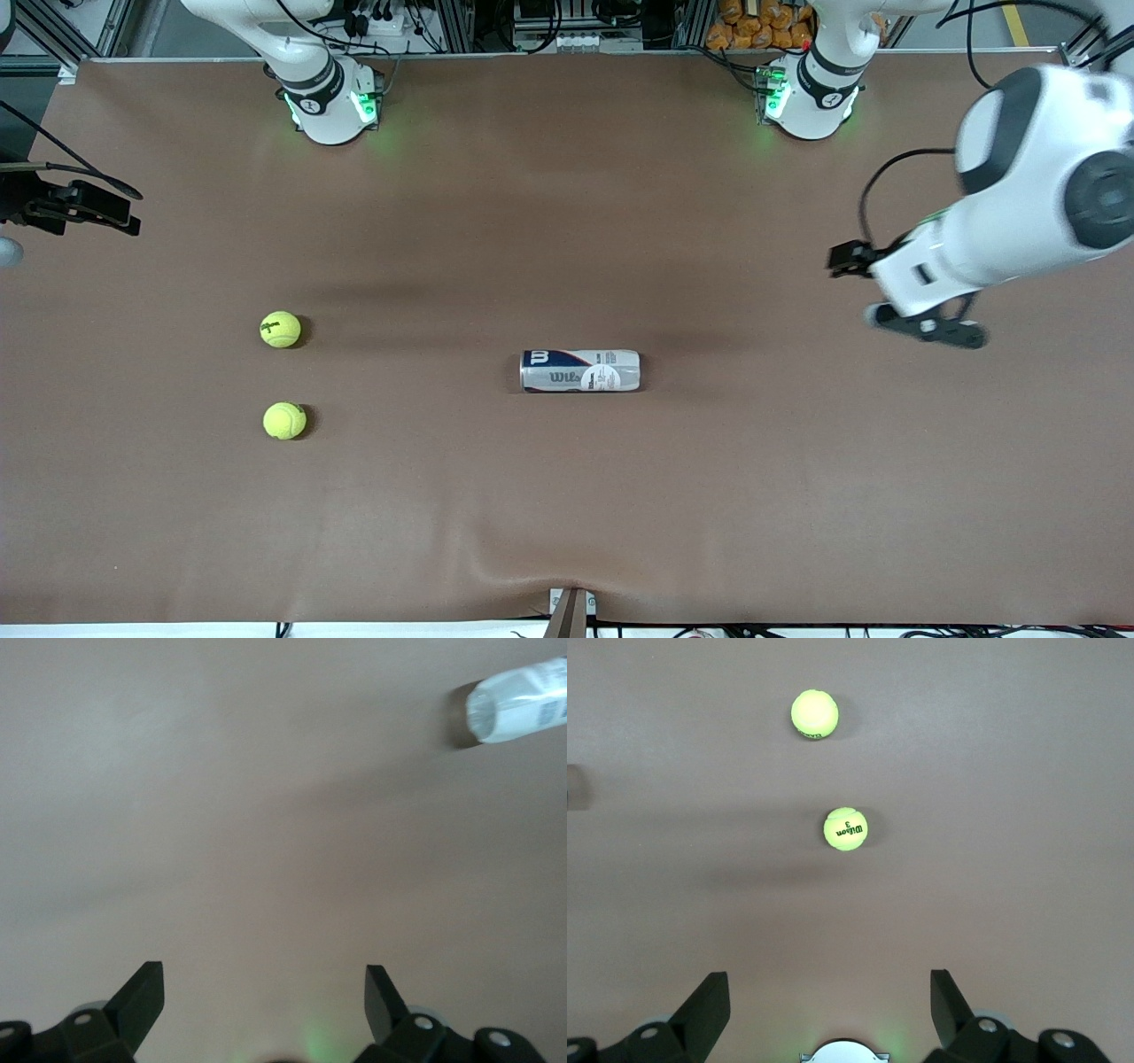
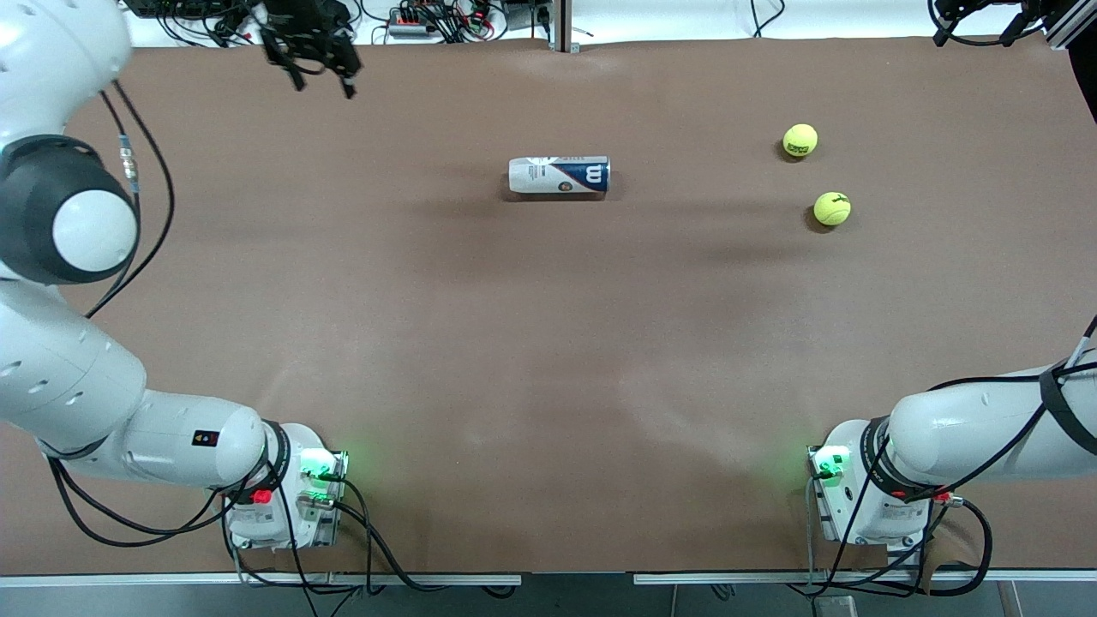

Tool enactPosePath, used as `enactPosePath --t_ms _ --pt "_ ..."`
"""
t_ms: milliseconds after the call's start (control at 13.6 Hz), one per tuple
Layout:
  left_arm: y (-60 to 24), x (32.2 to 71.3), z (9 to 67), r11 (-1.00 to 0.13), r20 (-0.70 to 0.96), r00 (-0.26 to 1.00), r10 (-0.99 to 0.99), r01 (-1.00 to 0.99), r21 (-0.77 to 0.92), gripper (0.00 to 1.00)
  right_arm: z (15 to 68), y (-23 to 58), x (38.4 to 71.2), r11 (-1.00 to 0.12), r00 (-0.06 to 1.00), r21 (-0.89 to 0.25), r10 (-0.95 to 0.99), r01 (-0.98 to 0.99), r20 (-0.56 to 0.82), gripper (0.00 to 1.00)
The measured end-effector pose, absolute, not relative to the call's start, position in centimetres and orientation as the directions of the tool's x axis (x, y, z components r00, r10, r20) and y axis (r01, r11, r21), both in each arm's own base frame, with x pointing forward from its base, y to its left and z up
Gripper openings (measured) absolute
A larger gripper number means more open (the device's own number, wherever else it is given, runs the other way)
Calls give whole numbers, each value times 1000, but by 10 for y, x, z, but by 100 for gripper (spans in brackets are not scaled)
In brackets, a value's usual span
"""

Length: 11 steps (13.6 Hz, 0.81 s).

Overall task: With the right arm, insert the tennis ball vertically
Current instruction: 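Reach the left gripper down to the middle of the Wilson tube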

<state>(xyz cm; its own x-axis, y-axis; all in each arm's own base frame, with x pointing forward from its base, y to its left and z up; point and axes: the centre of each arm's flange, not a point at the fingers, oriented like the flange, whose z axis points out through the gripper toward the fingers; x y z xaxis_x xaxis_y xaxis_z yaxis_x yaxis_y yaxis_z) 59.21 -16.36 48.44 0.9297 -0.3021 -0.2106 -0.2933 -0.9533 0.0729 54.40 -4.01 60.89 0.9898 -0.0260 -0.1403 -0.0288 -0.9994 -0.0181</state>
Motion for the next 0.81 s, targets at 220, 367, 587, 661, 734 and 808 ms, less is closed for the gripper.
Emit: enactPosePath --t_ms 220,367,587,661,734,808 --pt "-201 599 468 -933 -194 913 -360 -350 83 100 609 -40 544 -999 990 -18 -26 -29 -142 100" --pt "-219 604 462 -902 -181 884 -431 -422 89 100 608 -41 543 -999 989 -18 -26 -30 -148 100" --pt "-257 612 446 -740 -99 734 -672 -666 89 100 607 -43 541 -999 987 -19 -30 -34 -160 100" --pt "-267 617 437 -662 -58 660 -749 -744 88 100 608 -43 541 -999 986 -19 -31 -35 -161 100" --pt "-272 625 426 -579 -11 580 -814 -811 82 100 607 -44 541 -999 986 -19 -32 -35 -164 100" --pt "-276 633 414 -507 37 511 -859 -858 80 100 607 -44 539 -999 984 -20 -30 -34 -175 100"
